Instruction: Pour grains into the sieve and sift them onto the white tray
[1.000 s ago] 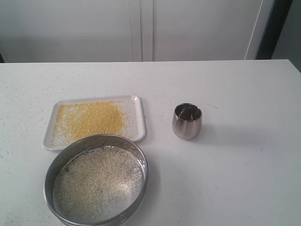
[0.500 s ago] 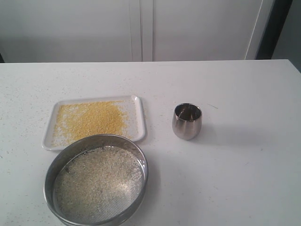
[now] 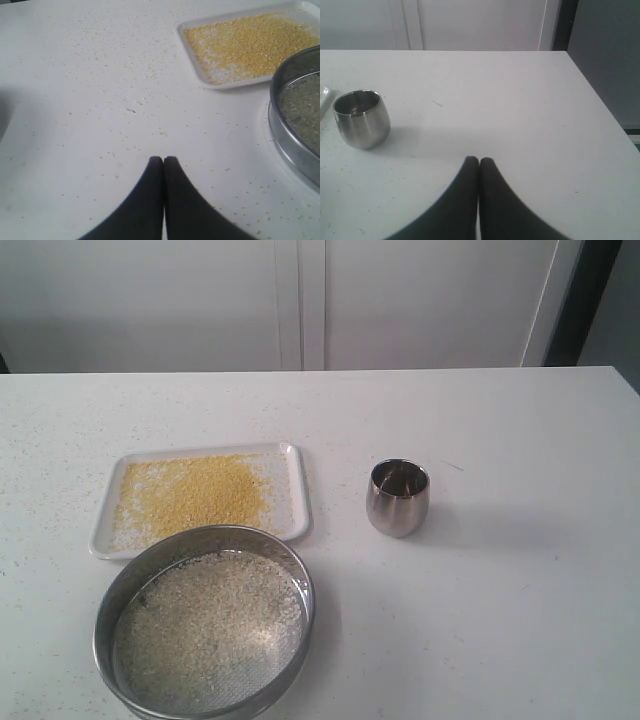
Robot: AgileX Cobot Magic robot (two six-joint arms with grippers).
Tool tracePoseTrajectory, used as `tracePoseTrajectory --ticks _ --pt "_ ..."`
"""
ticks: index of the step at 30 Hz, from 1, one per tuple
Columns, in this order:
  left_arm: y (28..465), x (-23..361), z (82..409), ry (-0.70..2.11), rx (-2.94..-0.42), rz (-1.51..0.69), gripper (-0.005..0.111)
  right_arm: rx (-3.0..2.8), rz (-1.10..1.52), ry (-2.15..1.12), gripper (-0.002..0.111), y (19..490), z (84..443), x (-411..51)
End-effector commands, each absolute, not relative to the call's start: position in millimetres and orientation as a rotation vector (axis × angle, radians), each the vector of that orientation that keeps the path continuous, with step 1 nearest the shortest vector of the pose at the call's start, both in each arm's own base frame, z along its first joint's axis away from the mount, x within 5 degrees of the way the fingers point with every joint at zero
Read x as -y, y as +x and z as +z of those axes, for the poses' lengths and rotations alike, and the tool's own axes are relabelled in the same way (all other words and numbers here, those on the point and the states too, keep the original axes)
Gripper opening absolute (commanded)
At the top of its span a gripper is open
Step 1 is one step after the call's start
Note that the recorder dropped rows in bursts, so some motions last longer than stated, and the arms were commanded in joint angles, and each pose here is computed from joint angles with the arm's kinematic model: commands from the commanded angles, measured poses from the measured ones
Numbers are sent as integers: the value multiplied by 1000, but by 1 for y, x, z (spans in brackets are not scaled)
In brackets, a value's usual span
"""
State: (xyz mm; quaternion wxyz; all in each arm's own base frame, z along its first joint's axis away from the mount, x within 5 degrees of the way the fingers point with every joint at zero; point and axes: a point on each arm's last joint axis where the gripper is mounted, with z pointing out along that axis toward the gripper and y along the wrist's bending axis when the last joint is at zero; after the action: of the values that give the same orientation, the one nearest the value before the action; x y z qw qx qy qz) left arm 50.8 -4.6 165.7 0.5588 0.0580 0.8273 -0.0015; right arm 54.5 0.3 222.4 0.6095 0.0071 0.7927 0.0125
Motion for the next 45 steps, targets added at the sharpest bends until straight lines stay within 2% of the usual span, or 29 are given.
tracePoseTrajectory --ticks 1,8,18,45 --pt "51 5 165 122 -1950 -14 0 -1810 9 -16 0 51 222 -1" --pt "51 5 165 122 -1950 -14 0 -1800 30 -19 0 49 213 -2" --pt "51 5 165 122 -1950 -14 0 -1829 71 34 0 53 182 -2" --pt "51 5 165 122 -1950 -14 0 -1835 37 -9 0 53 181 -2"
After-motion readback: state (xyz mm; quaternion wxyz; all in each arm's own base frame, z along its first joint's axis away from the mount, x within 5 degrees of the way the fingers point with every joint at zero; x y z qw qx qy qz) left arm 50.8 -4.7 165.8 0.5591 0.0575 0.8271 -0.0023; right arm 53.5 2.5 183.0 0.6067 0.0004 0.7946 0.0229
